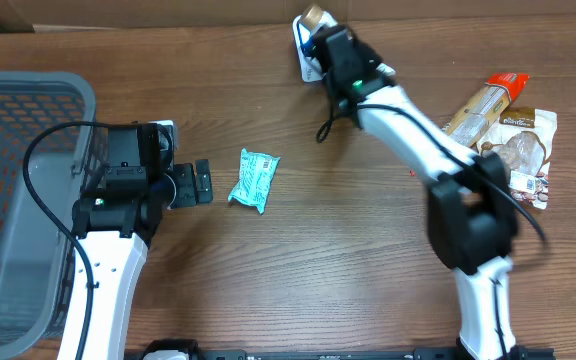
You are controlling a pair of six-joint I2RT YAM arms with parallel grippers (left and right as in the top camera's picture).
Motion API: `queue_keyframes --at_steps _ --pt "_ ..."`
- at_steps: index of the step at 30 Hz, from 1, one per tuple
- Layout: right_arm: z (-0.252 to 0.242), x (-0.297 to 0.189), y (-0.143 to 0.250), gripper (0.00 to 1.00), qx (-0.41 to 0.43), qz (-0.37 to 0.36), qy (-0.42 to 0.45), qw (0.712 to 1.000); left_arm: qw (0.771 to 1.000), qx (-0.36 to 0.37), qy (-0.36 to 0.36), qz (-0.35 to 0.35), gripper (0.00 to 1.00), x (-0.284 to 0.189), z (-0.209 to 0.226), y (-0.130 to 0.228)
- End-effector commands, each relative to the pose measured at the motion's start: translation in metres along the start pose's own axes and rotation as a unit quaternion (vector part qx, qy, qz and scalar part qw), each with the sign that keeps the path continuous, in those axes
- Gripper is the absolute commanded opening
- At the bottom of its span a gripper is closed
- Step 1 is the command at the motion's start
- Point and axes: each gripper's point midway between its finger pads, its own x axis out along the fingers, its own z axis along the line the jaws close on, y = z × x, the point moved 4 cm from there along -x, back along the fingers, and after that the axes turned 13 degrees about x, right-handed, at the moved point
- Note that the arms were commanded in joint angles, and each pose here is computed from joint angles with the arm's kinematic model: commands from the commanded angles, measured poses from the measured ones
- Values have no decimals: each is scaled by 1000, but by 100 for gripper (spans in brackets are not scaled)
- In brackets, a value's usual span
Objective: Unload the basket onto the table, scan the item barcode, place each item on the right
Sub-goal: 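Hold the tube's barcode against the white scanner, then carry the tube right and drop it onto the scanned pile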
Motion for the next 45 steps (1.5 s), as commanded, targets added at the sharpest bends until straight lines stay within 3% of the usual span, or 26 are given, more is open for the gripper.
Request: queue_keyframes --at_steps 1,5,8,16,21,27,32,34,42,45 --pt "-62 -103 -48 4 263 -78 -130 953 1000 6 -3 4 100 2 2 1" --pt "-74 -114 -19 4 387 13 -266 883 1000 6 -3 4 100 2 2 1" --pt "-83 -96 12 4 458 90 -302 831 1000 6 -3 4 99 2 2 1" --pt "-91 -32 80 4 510 190 -298 785 1000 6 -3 4 100 2 2 1" --pt "-77 5 111 4 511 242 -284 774 1000 6 -3 4 100 2 2 1" --pt "-70 26 151 4 459 297 -229 805 1000 6 -3 4 100 2 2 1" --pt "-83 25 181 6 440 343 -161 814 1000 6 -3 4 100 2 2 1" --pt "-91 22 191 10 441 359 -146 810 1000 6 -3 4 100 2 2 1" --pt "-117 15 223 11 463 402 -122 781 1000 6 -3 4 100 2 2 1" --pt "-123 13 230 13 449 409 -115 786 1000 6 -3 4 100 2 2 1"
